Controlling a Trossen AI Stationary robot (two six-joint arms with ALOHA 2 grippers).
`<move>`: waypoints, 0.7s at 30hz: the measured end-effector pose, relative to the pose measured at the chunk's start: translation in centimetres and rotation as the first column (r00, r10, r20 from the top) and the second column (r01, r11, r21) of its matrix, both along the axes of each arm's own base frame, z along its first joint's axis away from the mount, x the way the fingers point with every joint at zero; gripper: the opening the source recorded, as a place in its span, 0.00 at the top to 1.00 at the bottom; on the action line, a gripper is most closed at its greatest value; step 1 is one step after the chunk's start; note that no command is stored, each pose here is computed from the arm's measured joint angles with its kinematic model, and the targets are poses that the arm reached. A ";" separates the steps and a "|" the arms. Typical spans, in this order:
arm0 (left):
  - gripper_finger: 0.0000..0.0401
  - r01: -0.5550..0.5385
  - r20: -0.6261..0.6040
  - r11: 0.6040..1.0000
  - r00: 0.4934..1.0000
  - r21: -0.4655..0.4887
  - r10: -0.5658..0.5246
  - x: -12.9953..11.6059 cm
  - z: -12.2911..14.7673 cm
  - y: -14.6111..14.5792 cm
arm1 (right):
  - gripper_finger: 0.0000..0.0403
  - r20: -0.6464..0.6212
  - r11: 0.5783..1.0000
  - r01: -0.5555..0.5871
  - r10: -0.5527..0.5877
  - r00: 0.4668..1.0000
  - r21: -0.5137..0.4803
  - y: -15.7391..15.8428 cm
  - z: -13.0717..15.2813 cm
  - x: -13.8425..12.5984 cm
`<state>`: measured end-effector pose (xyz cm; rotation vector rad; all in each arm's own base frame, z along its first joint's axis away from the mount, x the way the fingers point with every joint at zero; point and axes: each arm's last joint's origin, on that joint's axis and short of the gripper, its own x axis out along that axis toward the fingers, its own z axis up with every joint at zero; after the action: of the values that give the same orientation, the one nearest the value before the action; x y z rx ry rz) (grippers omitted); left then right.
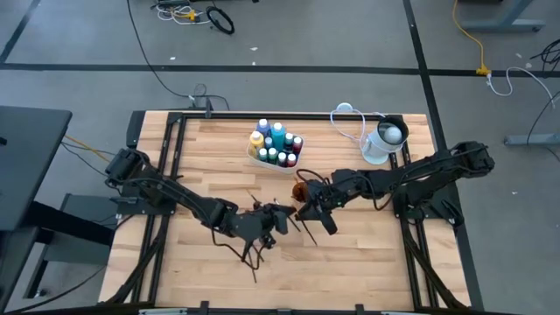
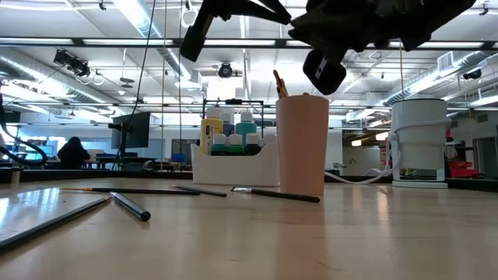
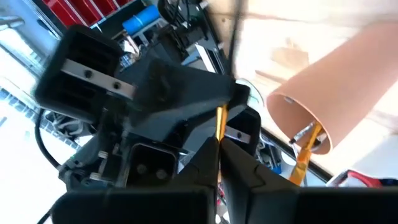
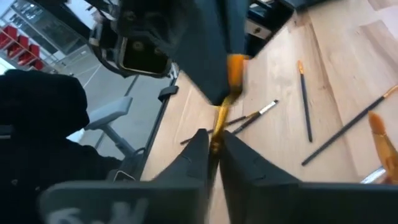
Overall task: Pick & Place Paint Supplies
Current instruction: Put the black paint brush into the orange cup
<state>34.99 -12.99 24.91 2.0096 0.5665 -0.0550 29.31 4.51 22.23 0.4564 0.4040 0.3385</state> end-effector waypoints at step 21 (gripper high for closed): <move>0.82 -0.071 0.294 0.851 0.920 -0.521 0.257 -2.9 3.1 -3.2 | 0.97 0.214 0.972 0.160 -0.121 0.969 -0.175 -2.8 5.1 -3.1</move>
<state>32.04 -16.24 28.00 1.4061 0.4349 0.2437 26.22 1.70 27.32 0.2572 0.2012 0.2030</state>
